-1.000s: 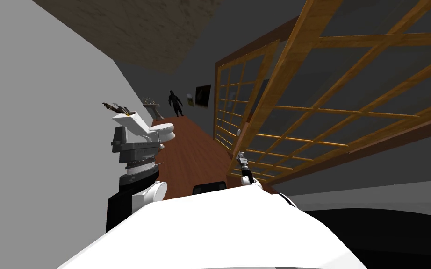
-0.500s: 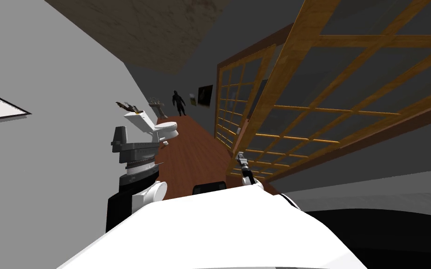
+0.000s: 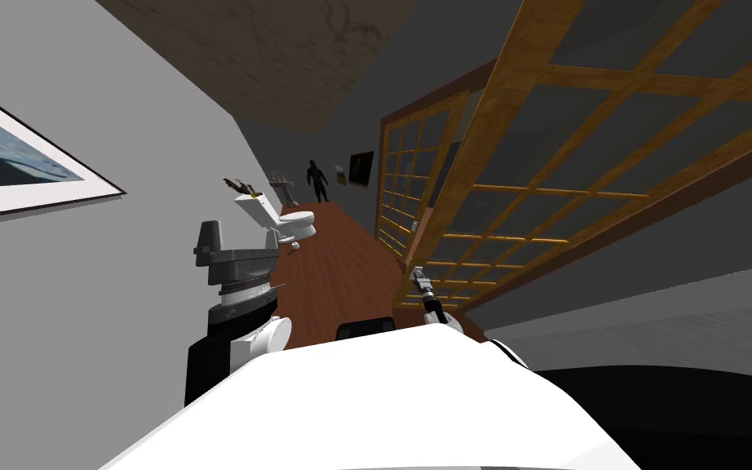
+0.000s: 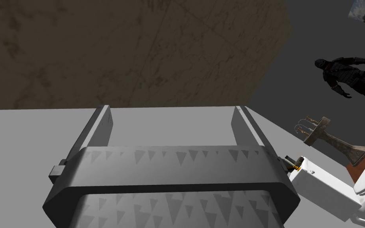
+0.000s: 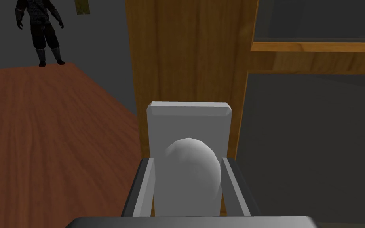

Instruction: Pull the door open

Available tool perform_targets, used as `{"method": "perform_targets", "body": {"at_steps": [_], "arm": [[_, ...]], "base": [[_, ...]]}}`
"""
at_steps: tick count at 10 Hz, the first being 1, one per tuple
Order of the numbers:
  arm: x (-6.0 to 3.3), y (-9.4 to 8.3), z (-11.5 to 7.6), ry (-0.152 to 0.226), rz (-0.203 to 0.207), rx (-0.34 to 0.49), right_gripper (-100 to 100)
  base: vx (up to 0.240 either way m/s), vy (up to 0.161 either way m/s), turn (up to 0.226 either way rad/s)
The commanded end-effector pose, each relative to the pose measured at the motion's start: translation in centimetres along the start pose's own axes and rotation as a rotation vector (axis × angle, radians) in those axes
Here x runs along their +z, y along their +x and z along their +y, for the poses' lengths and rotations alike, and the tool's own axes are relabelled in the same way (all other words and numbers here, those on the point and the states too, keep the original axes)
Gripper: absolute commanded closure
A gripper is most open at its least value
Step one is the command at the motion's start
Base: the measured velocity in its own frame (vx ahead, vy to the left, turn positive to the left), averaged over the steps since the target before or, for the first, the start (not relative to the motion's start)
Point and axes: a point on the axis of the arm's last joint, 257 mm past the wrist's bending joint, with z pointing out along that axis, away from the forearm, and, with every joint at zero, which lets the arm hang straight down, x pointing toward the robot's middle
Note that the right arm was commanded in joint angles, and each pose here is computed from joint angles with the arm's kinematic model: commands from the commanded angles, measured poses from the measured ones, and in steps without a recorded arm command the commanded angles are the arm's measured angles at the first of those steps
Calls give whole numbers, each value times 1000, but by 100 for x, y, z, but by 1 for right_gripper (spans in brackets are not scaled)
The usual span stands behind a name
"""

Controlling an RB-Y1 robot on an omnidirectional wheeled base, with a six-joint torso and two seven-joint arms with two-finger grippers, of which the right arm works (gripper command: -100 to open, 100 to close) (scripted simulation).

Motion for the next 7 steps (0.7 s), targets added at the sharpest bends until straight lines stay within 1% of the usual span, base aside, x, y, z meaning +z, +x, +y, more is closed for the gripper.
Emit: {"method": "perform_targets", "body": {"at_steps": [1, 2, 6, 7], "arm": [[0, 0, 0, 0, 0, 0, 100], [-40, -9, -48, 28, -1, 0, 100], [-124, 15, -150, 104, 5, -1, 100], [-148, 20, -177, 123, 6, -1, 100]], "base": [[-80, -13, 17], [-122, -29, 42], [-202, -36, 45], [-223, -70, 42]]}}
